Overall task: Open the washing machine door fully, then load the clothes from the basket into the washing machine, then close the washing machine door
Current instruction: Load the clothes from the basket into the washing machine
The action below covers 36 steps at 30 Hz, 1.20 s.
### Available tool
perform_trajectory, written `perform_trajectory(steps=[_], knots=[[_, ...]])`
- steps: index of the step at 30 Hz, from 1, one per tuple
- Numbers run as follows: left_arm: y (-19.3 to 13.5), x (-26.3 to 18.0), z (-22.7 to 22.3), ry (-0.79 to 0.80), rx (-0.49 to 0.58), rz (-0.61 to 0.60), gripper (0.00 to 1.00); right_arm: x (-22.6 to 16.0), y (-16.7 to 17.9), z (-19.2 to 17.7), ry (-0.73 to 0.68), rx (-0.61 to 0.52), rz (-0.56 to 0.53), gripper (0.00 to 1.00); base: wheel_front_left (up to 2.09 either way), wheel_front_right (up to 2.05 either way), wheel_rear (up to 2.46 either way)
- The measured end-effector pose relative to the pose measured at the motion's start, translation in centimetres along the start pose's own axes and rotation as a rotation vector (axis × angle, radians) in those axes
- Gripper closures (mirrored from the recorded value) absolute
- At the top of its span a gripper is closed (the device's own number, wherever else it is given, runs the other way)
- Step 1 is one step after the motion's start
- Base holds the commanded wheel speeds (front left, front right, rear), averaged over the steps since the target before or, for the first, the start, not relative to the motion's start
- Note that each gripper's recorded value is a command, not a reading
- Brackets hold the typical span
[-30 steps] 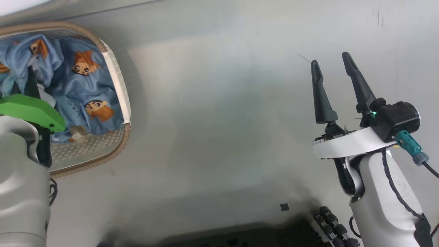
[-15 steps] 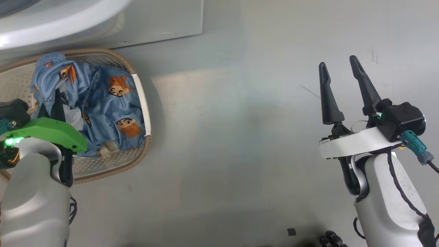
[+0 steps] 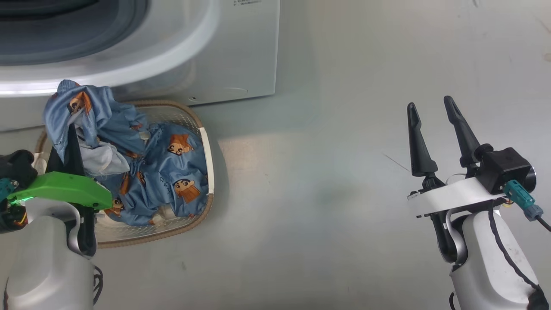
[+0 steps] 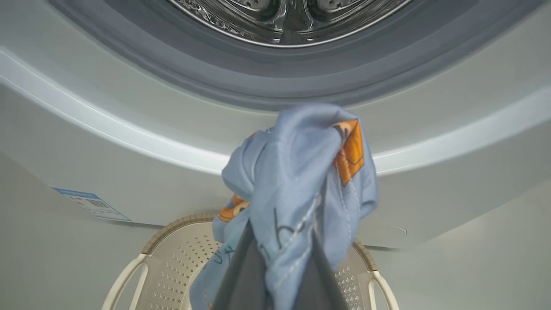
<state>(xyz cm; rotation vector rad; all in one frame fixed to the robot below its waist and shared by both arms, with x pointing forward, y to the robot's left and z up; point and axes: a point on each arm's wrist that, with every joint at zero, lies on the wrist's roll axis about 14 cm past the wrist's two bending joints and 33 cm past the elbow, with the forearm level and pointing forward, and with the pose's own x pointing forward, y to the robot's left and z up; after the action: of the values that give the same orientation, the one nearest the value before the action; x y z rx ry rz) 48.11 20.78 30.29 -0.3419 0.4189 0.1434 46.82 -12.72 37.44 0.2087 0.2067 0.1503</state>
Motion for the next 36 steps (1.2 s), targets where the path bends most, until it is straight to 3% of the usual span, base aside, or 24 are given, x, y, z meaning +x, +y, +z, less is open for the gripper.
perform_trajectory(steps=[18,36], knots=[[-1.7,-7.9,10.5,-0.318,-0.002,-0.062,1.00,-4.5,1.9,5.4,-0.108,-0.022,0.028,0.00,0.00,0.00,0.00],[-1.0,-16.0,12.7,-0.446,0.024,-0.076,1.00,-10.0,2.8,8.7,-0.203,-0.040,0.027,0.00,0.00,0.00,0.00]])
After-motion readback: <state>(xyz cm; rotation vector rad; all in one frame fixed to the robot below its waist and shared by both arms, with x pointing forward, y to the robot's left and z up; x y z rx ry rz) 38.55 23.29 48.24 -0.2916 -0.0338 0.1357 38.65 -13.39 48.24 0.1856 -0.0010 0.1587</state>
